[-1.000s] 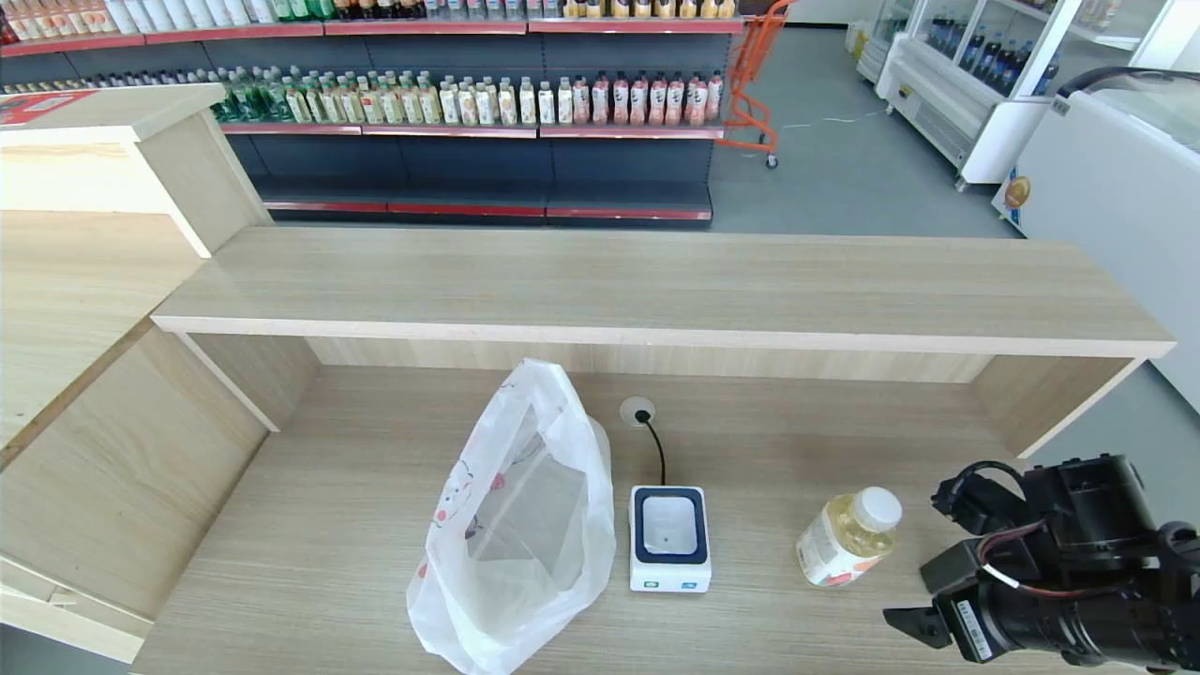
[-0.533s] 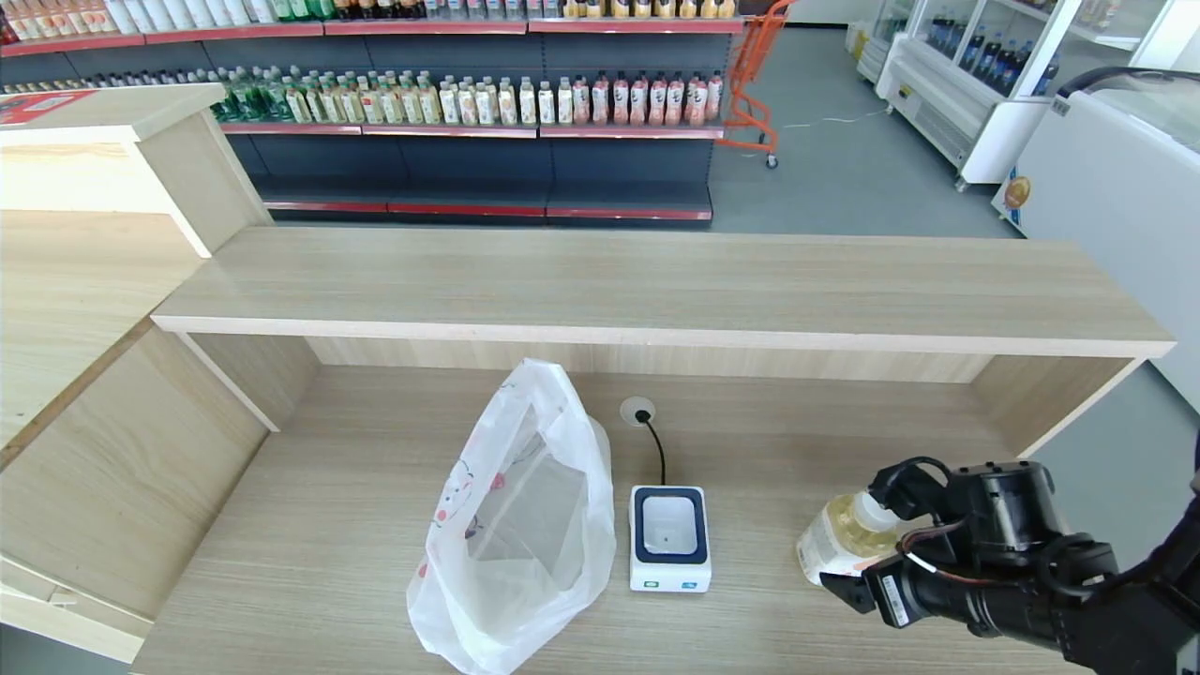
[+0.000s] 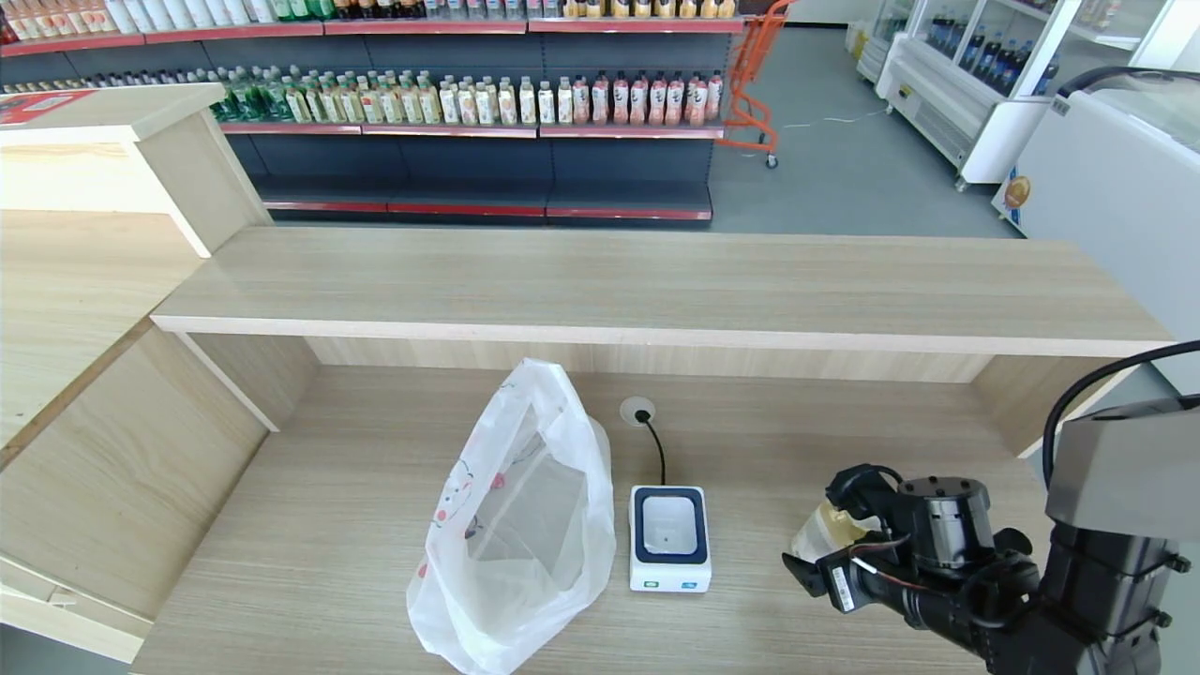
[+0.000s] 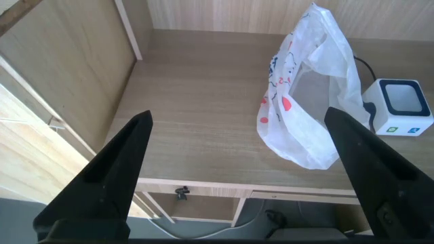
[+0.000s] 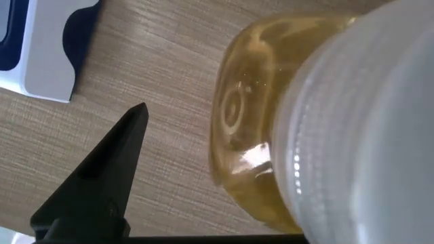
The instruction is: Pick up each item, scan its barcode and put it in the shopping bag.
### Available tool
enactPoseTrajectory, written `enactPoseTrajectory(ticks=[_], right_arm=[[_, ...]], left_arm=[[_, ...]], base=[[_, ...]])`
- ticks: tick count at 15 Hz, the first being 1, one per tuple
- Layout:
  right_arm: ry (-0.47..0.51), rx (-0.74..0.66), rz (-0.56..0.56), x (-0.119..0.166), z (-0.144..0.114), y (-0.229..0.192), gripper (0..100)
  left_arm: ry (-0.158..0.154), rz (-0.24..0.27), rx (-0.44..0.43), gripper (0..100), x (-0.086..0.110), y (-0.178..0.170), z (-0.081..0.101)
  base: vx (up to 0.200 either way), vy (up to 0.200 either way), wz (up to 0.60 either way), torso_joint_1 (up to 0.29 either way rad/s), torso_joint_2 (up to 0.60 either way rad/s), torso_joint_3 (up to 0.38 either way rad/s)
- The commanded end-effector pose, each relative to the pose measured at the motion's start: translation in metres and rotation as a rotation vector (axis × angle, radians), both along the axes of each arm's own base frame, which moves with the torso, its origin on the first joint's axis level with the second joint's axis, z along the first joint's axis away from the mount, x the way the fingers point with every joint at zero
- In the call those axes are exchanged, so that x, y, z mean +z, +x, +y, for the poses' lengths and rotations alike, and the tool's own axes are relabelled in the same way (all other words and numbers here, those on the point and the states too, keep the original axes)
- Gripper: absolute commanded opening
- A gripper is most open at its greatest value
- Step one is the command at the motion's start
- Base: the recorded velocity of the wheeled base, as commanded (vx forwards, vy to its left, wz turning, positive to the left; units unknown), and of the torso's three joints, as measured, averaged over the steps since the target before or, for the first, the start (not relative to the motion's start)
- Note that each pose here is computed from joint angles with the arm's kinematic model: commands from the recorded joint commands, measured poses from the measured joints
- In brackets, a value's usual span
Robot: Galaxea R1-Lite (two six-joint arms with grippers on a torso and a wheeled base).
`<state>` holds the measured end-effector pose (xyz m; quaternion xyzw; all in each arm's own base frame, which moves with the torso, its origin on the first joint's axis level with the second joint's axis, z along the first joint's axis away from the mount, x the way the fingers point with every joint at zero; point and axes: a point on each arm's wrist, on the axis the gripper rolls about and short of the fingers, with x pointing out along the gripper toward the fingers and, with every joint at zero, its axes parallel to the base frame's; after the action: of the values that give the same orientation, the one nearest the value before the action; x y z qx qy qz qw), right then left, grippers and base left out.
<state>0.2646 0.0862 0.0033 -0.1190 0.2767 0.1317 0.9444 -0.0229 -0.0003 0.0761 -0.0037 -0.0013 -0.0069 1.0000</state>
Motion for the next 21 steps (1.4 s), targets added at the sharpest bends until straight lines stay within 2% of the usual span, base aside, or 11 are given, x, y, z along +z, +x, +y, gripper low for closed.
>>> enactPoseTrajectory(ticks=[1,7,11,12,21], right_arm=[[0.0,0.013,0.003,-0.01,0.004,0.002,100],[0.036,0.023,-0.099,-0.005,0.01,0.009,100],[0.045,0.013,-0.122,-0.006,0.008,0.012,100],[0.042,0.012,-0.122,-0.007,0.008,0.013,0],[0.041,-0.02,-0.163,-0.003,0.008,0.023,0]], left_arm=[[0.0,-0.001,0.0,100,0.0,0.0,0.0],[0.0,-0.001,0.0,100,0.0,0.0,0.0],[0.0,-0.001,0.0,100,0.0,0.0,0.0],[0.0,-0.001,0.0,100,0.0,0.0,0.0],[0.0,-0.001,0.0,100,0.0,0.0,0.0]], base=[[0.0,0.0,0.0,0.0,0.0,0.0],[0.0,0.0,0.0,0.0,0.0,0.0],[0.0,0.0,0.0,0.0,0.0,0.0],[0.0,0.0,0.0,0.0,0.0,0.0],[0.0,0.0,0.0,0.0,0.0,0.0]])
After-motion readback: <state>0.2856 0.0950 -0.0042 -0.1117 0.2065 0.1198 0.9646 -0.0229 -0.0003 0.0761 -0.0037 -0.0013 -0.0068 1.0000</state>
